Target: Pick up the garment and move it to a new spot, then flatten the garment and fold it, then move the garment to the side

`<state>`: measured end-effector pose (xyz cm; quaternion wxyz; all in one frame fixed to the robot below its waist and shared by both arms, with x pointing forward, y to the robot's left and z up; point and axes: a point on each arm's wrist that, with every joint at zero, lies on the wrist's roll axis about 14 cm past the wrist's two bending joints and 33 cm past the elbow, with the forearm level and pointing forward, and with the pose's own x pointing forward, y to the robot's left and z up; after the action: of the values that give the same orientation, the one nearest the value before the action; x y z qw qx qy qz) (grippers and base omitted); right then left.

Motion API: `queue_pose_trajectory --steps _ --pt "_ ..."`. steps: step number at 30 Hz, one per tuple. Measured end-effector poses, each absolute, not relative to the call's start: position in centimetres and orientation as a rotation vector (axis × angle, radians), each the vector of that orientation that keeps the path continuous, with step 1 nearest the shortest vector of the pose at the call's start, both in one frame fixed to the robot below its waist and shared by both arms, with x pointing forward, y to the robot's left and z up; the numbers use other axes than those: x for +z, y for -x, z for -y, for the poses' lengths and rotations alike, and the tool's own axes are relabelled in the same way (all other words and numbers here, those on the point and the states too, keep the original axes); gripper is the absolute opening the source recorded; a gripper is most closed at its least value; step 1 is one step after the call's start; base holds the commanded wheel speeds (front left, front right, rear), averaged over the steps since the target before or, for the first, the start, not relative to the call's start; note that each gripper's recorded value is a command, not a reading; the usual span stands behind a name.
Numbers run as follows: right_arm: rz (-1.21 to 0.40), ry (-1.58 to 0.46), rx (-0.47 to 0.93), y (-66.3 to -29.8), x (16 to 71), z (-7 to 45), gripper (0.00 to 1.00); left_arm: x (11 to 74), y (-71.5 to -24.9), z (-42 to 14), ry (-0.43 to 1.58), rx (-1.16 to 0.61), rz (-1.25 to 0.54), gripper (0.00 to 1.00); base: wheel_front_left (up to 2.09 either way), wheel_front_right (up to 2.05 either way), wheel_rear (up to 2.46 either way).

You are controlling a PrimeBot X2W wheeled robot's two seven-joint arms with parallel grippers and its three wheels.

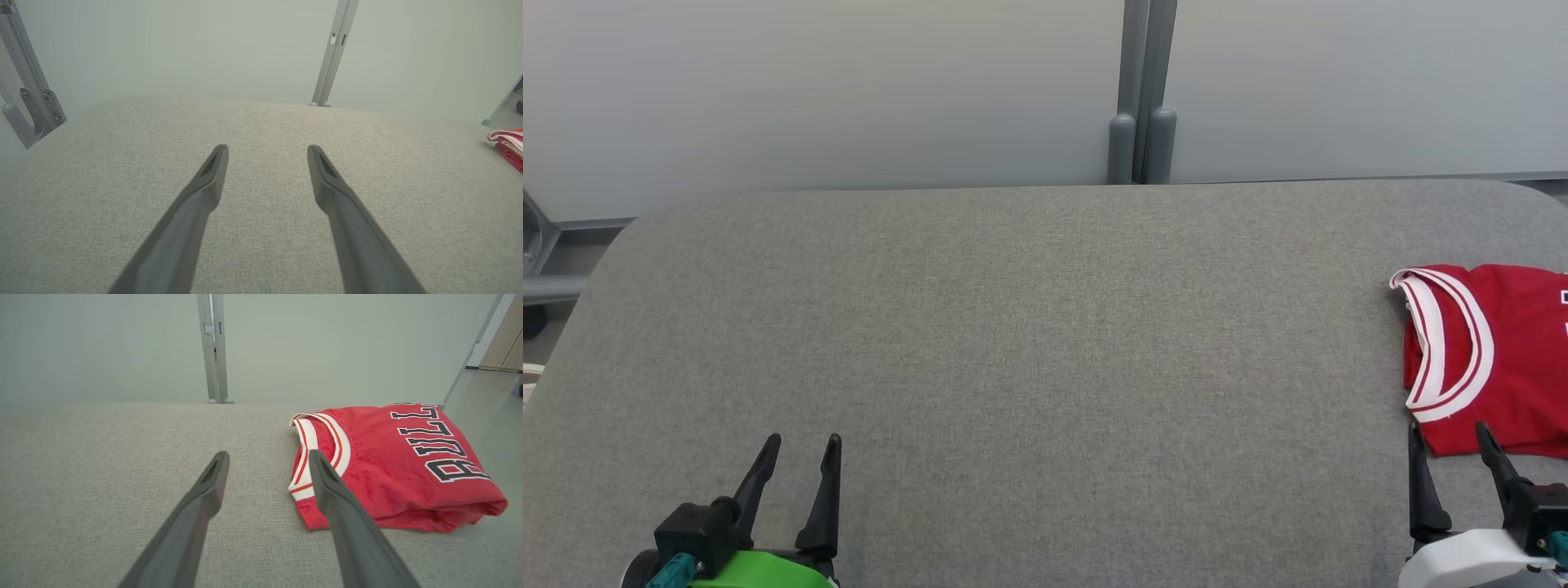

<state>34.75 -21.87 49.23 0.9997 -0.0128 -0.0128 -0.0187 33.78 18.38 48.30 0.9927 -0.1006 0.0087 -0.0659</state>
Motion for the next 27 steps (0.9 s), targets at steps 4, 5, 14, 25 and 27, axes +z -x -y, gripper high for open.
queue_pose_trajectory --steps 4,5,14,25,27 --pt "0.021 0.026 -0.046 -34.7 49.1 22.2 1.00 48.2 -33.7 -18.6 0.199 -0.128 -0.019 1.00 0.00 0.00 0.00" --pt "0.019 0.028 -0.044 -34.7 49.0 22.1 1.00 48.2 -33.7 -18.6 0.199 -0.127 -0.020 1.00 0.00 0.00 0.00" --pt "0.003 0.032 -0.022 -34.7 48.5 21.4 1.00 48.3 -33.5 -19.0 0.199 -0.115 -0.017 1.00 0.00 0.00 0.00" --pt "-0.026 0.025 -0.025 -34.3 47.6 21.3 1.00 47.5 -33.1 -18.8 0.213 -0.107 -0.040 1.00 0.00 0.00 0.00" --pt "-0.027 0.025 -0.026 -34.3 47.6 21.3 1.00 47.4 -33.1 -18.8 0.213 -0.107 -0.041 1.00 0.00 0.00 0.00"
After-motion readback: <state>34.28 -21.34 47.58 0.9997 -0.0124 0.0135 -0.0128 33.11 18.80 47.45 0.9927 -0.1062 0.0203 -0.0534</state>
